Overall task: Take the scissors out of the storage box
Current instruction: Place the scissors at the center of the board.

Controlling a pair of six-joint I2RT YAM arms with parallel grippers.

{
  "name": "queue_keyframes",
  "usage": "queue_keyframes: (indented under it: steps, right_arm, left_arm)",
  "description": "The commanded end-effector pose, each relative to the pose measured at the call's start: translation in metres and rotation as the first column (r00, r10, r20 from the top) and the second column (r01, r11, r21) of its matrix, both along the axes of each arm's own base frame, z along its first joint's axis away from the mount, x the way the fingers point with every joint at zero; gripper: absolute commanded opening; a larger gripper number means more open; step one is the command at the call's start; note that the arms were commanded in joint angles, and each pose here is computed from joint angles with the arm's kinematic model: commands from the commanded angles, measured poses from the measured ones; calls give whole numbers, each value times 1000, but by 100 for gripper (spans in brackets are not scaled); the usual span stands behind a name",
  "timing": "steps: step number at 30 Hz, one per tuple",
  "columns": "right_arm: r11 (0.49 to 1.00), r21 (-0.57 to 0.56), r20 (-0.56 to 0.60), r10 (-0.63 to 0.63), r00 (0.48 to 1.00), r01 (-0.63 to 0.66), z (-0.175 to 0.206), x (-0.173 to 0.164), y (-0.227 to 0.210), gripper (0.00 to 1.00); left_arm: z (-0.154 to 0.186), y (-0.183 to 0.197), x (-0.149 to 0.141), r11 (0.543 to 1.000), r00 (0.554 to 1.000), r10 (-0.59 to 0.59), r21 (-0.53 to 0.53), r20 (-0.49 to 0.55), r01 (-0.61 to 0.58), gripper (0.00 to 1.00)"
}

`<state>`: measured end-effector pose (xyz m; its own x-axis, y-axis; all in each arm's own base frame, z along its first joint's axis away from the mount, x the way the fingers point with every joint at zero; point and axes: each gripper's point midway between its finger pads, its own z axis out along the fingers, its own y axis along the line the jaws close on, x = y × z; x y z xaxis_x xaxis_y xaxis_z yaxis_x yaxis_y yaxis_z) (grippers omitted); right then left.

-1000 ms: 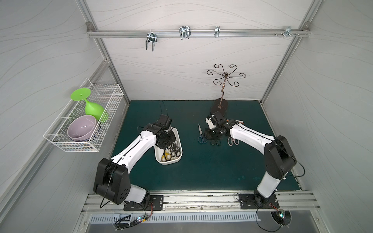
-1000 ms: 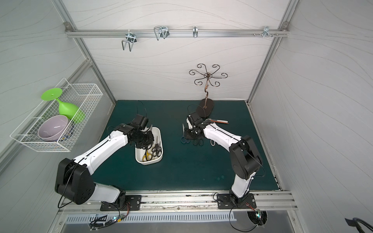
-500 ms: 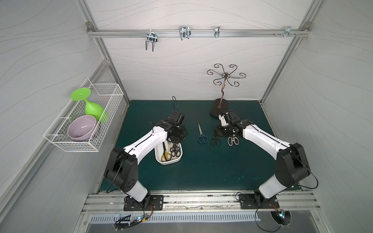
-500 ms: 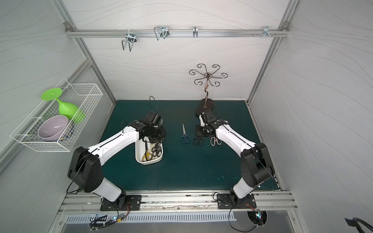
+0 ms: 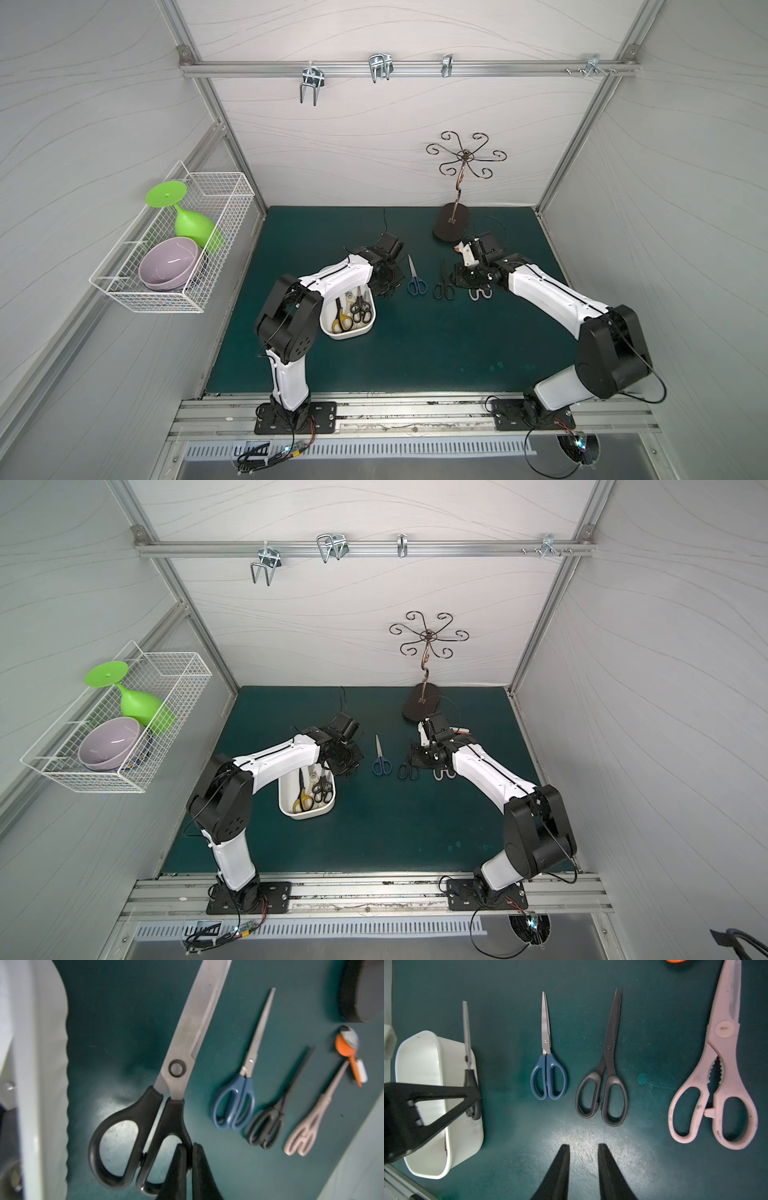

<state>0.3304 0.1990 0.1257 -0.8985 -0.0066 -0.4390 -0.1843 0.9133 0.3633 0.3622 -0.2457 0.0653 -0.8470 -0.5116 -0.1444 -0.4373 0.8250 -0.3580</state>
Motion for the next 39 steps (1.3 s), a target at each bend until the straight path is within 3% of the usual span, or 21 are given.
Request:
queue_keyframes:
  steps: [1, 22, 23, 25, 29, 39]
  right_arm:
    - [1000, 31, 28, 5, 1000, -6, 9, 1, 1, 29]
    - [1000, 28, 8, 15, 1000, -15, -6, -1, 0, 28]
    - [999, 29, 11, 13, 1000, -14, -5, 0, -1, 28]
    - [1000, 29, 12, 10, 1000, -10, -5, 1, -2, 28]
    - [1000, 30, 6, 10, 1000, -10, -6, 1, -2, 28]
    - [999, 42, -7, 9, 1000, -8, -6, 1, 0, 28]
  left_arm:
    - [7, -10, 24, 1000, 998, 24, -3, 63, -24, 0]
    - [-60, -16, 26, 995, 998, 27, 95, -50, -22, 0]
    - [-62, -16, 26, 995, 998, 26, 96, -53, -20, 3]
    - [-62, -18, 26, 996, 998, 23, 87, -56, -18, 18]
    - [-61, -19, 26, 997, 998, 18, 81, -57, -13, 34]
    - [-35, -21, 30, 998, 1000, -13, 64, -4, 14, 43]
